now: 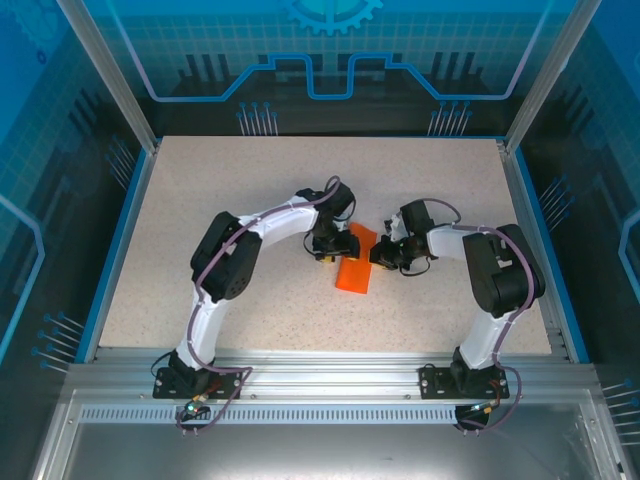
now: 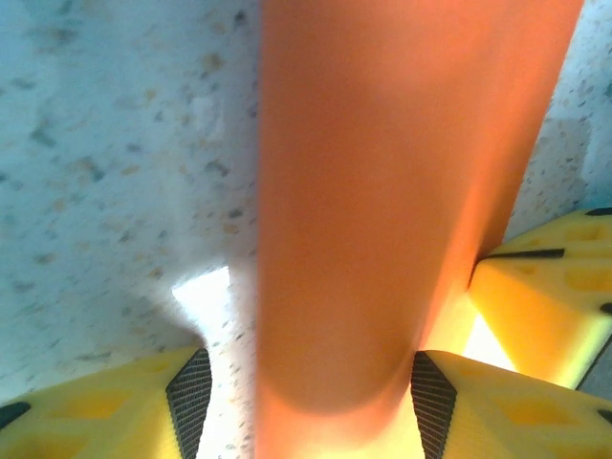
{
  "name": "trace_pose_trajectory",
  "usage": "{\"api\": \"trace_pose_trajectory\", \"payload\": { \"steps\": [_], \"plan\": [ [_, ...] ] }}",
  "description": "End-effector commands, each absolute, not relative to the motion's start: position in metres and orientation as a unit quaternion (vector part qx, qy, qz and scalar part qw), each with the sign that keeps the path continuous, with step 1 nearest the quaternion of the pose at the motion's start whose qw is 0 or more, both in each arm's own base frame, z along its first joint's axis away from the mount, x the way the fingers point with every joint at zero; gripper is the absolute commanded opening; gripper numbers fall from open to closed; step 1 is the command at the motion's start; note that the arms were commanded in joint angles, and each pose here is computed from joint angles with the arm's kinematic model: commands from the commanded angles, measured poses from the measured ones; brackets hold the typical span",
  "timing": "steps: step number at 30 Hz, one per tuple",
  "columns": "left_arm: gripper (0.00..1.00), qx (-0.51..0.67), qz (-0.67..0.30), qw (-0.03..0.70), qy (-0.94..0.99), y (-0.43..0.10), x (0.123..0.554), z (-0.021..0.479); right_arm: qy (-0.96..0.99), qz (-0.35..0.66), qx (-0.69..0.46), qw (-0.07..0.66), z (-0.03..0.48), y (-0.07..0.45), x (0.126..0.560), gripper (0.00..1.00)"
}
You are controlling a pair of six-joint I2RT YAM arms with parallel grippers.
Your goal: Fold a paper plane with a square sheet of paper (fold left side to right side)
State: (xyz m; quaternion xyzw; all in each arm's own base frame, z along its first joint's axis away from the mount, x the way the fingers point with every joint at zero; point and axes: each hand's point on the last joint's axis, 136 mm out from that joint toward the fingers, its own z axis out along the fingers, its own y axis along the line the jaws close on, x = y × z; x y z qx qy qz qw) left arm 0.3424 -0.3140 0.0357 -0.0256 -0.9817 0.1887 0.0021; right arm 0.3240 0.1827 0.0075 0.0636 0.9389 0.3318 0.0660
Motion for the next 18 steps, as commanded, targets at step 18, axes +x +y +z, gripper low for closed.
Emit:
{"api": "trace_pose_trajectory", "payload": {
  "steps": [18],
  "plan": [
    [0.35, -0.065, 0.320, 0.007, -0.945, -0.359, 0.332, 0.059, 0.962, 0.265, 0.064, 0.005, -0.033, 0.175, 0.294, 0.11]
  ]
}}
